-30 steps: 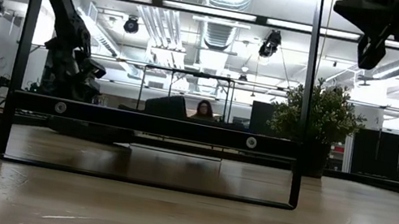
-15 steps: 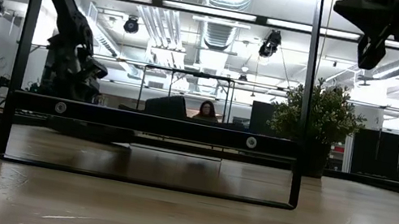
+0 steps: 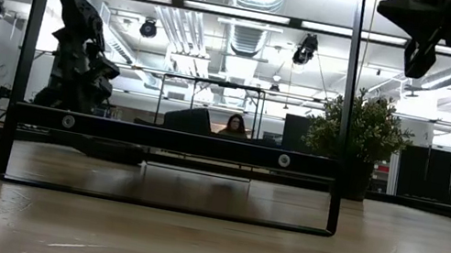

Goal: Pick and place slides into the shelf
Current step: Put the black slide on the shelf

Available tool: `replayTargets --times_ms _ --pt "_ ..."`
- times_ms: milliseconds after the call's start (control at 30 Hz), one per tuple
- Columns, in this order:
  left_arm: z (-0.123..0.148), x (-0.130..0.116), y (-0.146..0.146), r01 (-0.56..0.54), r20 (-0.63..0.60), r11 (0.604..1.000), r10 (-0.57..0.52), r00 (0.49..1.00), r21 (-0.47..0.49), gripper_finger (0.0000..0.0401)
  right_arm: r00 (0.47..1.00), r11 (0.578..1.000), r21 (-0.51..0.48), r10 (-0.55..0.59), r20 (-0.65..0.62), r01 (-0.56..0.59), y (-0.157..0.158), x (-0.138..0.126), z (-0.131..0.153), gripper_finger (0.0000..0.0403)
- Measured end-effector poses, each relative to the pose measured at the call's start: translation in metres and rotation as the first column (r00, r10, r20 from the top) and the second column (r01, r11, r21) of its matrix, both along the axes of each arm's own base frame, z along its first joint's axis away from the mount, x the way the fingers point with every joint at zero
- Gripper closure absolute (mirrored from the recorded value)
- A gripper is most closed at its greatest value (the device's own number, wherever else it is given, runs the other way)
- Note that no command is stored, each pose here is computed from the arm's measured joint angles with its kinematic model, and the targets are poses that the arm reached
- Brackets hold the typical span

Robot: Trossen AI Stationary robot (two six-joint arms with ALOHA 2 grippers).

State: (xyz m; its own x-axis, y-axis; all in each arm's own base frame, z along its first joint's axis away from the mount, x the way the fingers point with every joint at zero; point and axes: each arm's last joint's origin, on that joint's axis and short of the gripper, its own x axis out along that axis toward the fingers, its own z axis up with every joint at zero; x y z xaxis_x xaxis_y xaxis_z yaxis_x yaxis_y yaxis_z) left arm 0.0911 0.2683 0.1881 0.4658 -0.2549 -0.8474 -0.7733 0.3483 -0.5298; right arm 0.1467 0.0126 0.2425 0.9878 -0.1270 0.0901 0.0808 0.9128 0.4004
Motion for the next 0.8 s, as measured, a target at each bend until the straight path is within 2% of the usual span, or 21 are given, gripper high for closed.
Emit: replayTargets --times_ms 800 --pt "0.038 -0.01 -0.019 -0.007 0.027 0.997 0.005 1.0 0.071 0.0401 1.0 1.0 0.001 0.0 0.0 0.0 0.0 0.0 0.0 0.0394"
